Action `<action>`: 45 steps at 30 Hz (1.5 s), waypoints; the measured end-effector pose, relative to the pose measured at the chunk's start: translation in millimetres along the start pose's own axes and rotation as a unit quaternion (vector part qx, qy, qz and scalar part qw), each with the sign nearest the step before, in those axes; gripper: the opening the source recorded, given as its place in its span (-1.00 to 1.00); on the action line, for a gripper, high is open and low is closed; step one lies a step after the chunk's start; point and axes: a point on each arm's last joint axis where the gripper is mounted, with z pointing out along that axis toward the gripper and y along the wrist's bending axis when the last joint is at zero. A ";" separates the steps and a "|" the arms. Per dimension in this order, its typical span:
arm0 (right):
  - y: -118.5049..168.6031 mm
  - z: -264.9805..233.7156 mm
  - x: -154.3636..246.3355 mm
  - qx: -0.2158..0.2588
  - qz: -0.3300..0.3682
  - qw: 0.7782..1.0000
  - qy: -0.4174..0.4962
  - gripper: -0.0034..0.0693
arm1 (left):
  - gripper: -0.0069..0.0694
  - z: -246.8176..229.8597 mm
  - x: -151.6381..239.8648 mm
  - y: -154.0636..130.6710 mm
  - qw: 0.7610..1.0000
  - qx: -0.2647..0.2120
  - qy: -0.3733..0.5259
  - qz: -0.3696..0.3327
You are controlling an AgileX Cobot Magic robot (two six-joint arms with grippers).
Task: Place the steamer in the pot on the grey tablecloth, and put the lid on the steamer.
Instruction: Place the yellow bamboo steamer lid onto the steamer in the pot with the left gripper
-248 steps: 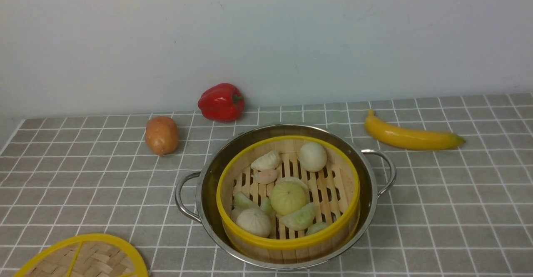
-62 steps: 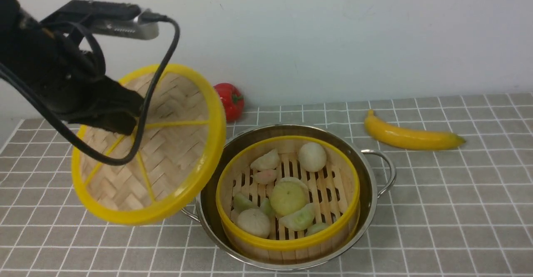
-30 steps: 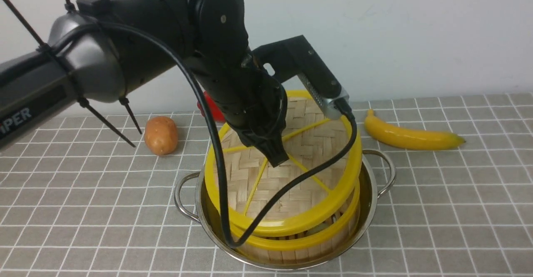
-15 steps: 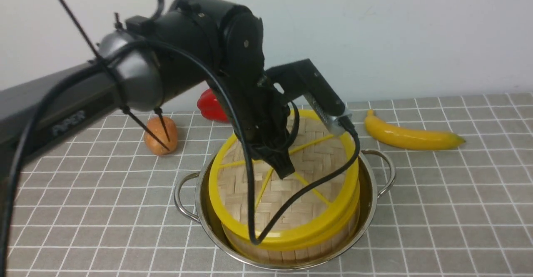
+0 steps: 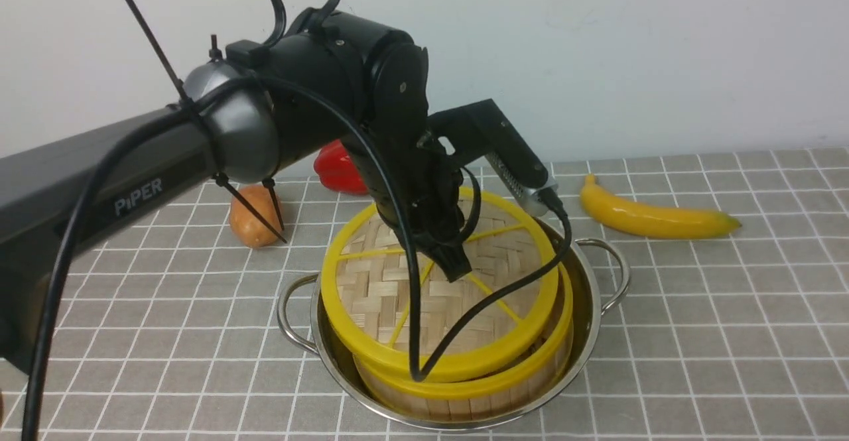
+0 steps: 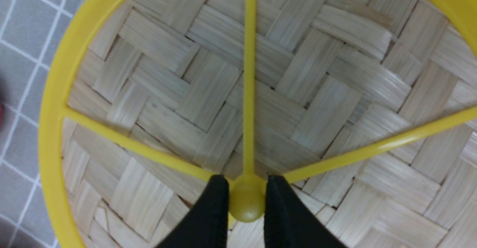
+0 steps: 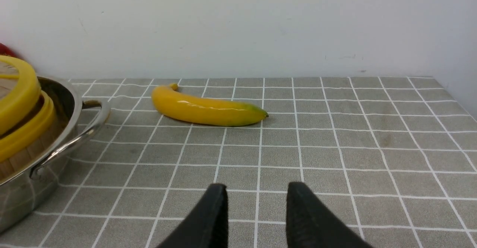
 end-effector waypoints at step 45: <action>0.0 0.0 0.0 0.000 0.000 1.000 0.000 -0.24 | -0.52 12.7 9.0 16.5 0.997 0.015 -0.003 -0.078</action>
